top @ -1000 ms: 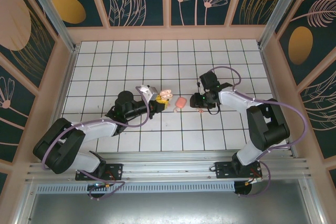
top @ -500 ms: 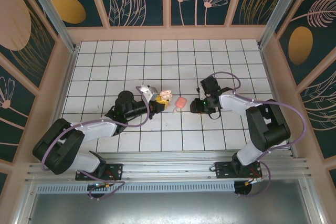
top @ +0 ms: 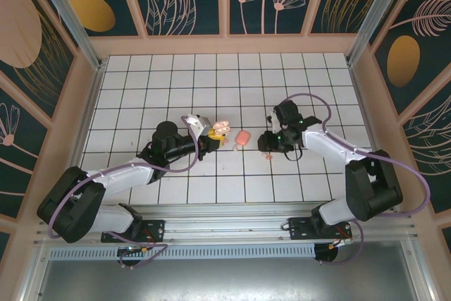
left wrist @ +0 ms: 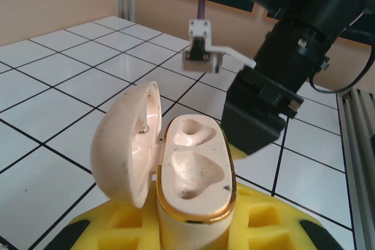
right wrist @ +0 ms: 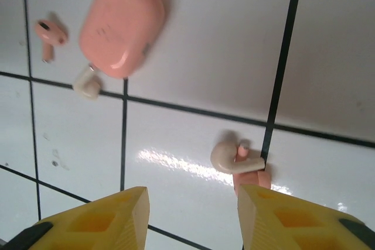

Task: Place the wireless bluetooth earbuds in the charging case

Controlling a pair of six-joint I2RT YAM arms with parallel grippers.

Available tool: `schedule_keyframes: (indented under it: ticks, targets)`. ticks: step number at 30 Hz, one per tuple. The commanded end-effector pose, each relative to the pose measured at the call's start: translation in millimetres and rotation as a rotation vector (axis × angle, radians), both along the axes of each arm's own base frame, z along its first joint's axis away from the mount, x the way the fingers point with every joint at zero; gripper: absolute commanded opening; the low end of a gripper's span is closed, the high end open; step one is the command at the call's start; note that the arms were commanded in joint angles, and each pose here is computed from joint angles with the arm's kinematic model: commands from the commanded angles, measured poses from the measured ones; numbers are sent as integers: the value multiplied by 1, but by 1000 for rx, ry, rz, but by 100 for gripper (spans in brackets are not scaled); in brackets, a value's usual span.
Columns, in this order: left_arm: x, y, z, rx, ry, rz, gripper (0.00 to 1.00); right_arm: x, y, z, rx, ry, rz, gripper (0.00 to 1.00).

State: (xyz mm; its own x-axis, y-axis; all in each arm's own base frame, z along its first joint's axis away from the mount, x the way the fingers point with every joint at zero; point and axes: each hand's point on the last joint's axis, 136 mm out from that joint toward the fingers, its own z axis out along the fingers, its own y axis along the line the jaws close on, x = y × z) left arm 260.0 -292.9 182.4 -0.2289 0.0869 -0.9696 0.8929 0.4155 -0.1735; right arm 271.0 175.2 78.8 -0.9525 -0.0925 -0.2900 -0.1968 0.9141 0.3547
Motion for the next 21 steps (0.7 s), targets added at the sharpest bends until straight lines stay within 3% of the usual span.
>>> schedule_keyframes:
  ticks: [1, 4, 9, 21]
  targets:
    - [-2, 0, 5, -3, -34, -5, 19, 1, -7, 6, -88, -21, 76, 45]
    - [-1, -1, 5, -4, -35, -4, 19, -4, 1, -4, -156, -28, 224, 46]
    - [-2, 0, 10, -22, -50, -1, 20, 4, -3, -20, -287, -26, 301, 47]
    - [0, 1, 8, -4, -59, 7, 19, -3, -11, -54, -395, 72, 332, 51]
